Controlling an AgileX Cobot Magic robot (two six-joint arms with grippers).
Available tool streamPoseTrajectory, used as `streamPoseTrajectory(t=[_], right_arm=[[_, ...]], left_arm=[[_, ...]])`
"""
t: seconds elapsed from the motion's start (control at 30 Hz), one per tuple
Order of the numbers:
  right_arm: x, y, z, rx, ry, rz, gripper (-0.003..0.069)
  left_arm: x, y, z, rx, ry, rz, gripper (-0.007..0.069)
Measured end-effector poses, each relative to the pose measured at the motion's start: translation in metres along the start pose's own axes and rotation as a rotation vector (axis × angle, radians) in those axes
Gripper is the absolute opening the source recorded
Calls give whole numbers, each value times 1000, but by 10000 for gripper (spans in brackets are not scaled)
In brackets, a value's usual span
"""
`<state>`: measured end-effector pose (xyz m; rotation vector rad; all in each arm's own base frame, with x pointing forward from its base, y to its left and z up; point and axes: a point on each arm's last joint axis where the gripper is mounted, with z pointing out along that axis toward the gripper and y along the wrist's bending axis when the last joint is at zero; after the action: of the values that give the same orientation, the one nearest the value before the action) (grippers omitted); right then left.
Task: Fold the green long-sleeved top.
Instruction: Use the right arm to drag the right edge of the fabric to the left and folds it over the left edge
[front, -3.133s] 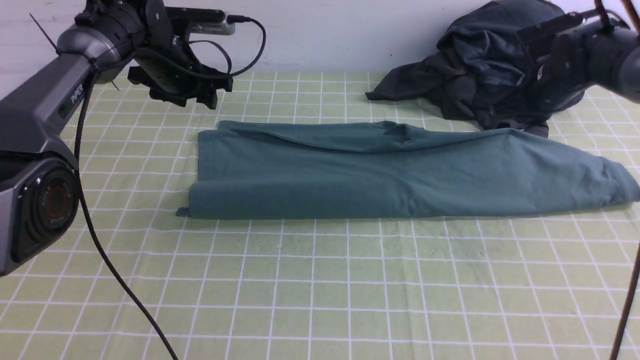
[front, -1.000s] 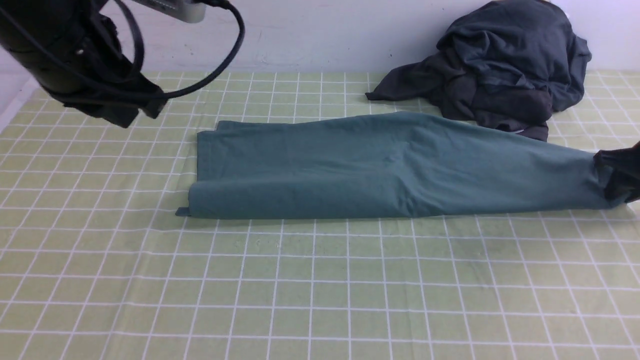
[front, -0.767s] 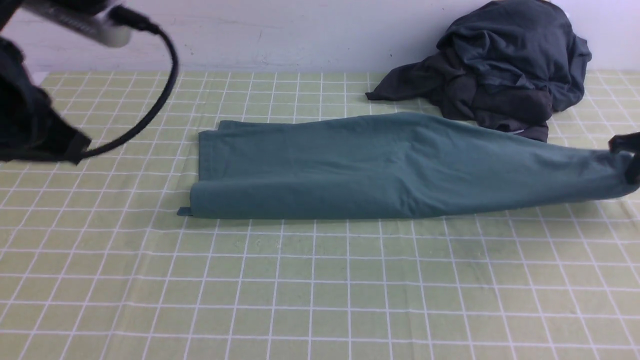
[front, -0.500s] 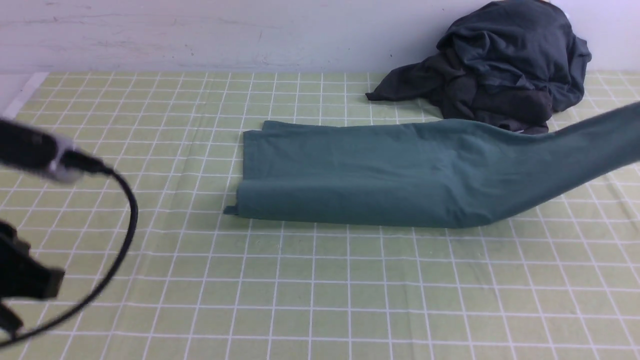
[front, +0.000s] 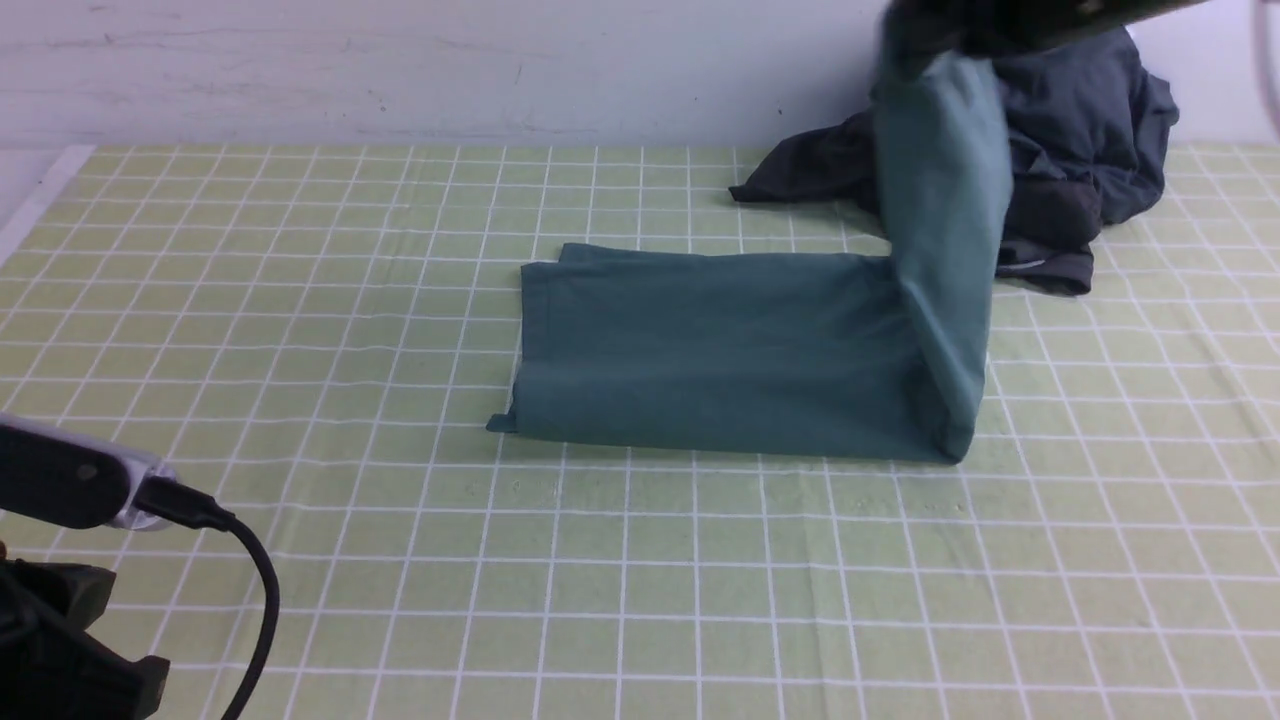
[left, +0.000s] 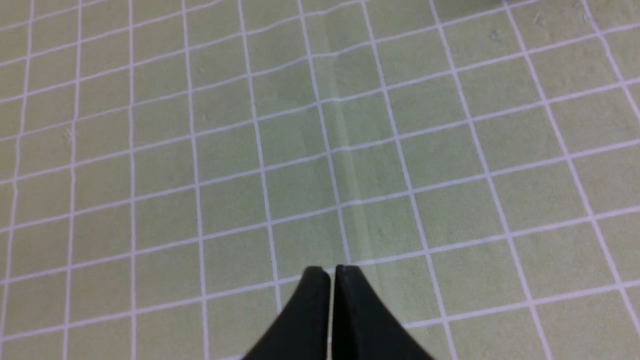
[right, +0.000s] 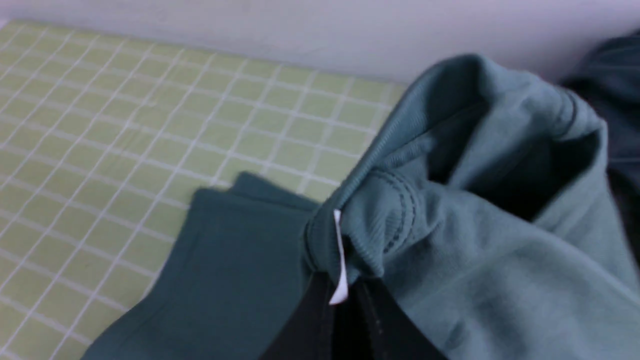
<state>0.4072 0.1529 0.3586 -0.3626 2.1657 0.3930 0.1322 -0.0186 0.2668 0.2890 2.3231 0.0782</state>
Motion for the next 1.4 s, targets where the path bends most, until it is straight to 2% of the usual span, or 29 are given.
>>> streamPoseTrajectory(t=[0.07,0.27,0.4,0.57,0.67,0.73,0.87,1.17,1.4], right_arm=[[18,35,36,-65,43,-68,13],[68,98,107,-161,107,-182,13],[77,109,136,-180,126,-182,41],[67,113,143,-193,113,-178,165],[59,115,139,-198,103,-183,267],[59,114,138,-192,117,-200,288],[69,112,146,-183,167,-219,273],[123,117,194,-215,301,-142,118],[97,123,179,-212,219,-191,111]], left_arm=[[0,-1,0,6,-2,-9,-1],[0,-2,-1,24,-2,-32,-1],[0,-3,-1,29,-1,-39,-1],[0,-4,-1,39,-1,-52,-1],[0,-4,-1,42,-1,-56,-1],[0,-4,-1,44,-1,-58,-1],[0,-5,-1,51,-1,-67,-1],[-2,-6,-1,71,-28,-92,-1],[-3,-6,-1,73,-28,-95,-1]])
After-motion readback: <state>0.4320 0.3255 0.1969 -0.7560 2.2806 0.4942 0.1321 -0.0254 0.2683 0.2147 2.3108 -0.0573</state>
